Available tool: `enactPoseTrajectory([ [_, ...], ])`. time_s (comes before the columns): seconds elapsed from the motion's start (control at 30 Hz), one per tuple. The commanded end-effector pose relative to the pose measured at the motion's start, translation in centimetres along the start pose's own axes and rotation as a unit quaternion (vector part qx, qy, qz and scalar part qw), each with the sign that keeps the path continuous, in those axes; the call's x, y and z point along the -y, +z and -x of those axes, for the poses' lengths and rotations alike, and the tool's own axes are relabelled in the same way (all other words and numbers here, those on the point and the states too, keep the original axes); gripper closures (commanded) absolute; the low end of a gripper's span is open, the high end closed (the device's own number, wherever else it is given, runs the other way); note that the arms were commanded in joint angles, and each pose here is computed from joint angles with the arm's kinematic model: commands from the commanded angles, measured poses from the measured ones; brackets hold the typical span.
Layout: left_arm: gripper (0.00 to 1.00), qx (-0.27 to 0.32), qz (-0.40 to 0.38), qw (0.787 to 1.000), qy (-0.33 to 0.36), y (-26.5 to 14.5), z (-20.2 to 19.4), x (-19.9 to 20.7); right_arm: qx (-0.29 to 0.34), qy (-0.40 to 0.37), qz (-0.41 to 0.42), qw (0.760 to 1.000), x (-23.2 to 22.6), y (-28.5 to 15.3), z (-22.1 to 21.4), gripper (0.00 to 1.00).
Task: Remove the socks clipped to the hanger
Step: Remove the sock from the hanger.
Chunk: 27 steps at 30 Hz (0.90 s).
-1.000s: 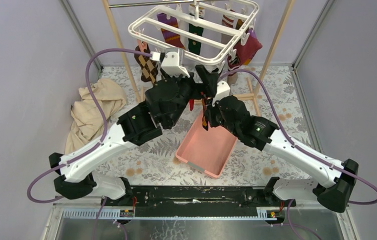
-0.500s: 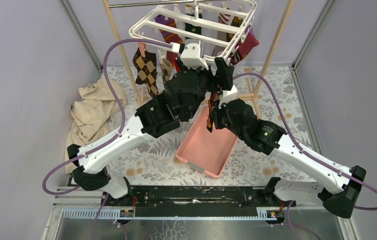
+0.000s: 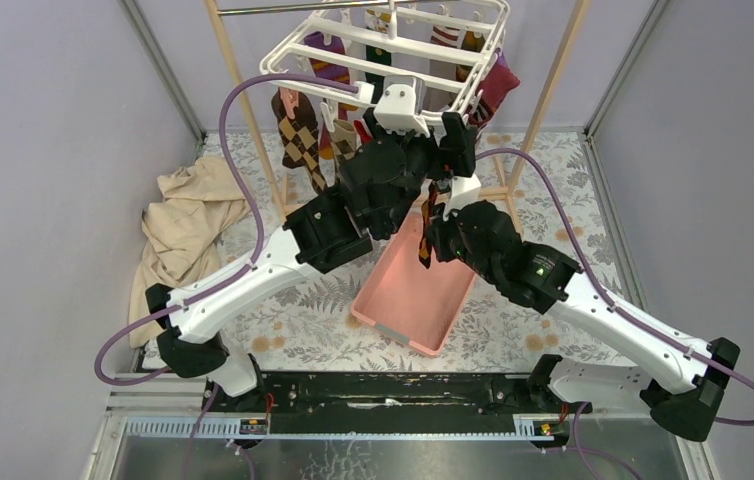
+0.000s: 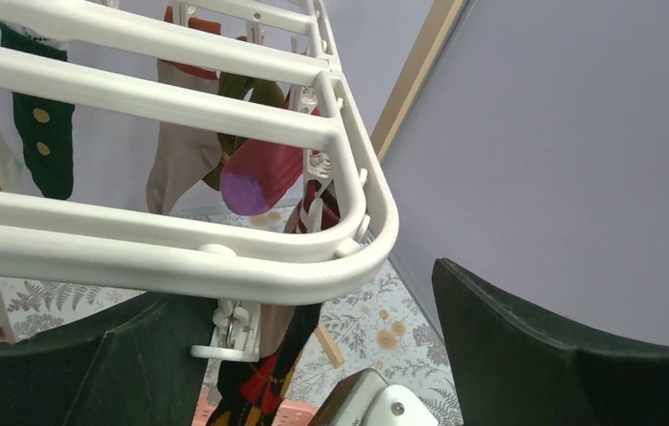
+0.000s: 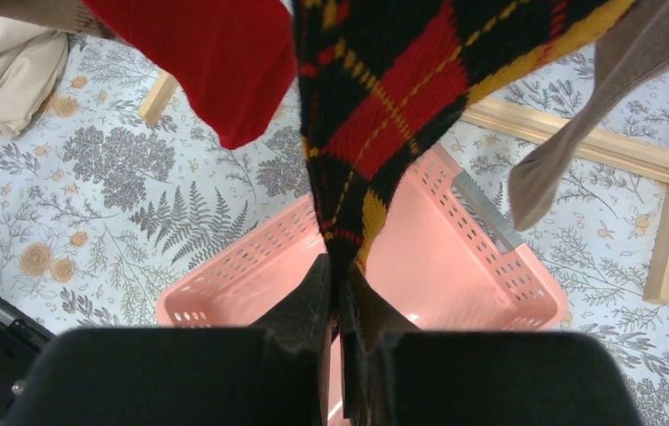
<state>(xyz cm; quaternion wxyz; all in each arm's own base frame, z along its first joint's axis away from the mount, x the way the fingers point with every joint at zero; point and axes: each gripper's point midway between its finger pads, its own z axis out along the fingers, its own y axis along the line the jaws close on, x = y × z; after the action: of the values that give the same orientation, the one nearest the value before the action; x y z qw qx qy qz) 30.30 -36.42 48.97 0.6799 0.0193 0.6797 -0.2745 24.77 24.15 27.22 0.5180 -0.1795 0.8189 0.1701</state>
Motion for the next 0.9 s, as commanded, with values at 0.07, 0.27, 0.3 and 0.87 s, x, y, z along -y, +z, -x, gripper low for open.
enactPoseTrajectory([
  [0.07,0.08,-0.007,-0.023,0.999,0.030,-0.8,-0.5,0.1,0.044,0.000,0.015,0.999,-0.2,-2.0,2.4,1.00],
  [0.27,0.08,-0.033,-0.061,0.998,0.010,-4.7,-1.5,-1.3,0.048,0.000,0.019,0.999,-0.2,-2.2,2.6,1.00],
  [0.3,0.08,-0.035,-0.070,0.997,0.009,-5.5,-1.6,-1.4,0.048,0.001,0.018,0.999,-0.2,-2.1,2.6,1.00],
  [0.87,0.11,-0.122,-0.146,0.982,0.025,-12.4,-12.3,-3.3,0.075,0.043,0.075,0.993,-2.6,-3.8,6.1,1.00],
])
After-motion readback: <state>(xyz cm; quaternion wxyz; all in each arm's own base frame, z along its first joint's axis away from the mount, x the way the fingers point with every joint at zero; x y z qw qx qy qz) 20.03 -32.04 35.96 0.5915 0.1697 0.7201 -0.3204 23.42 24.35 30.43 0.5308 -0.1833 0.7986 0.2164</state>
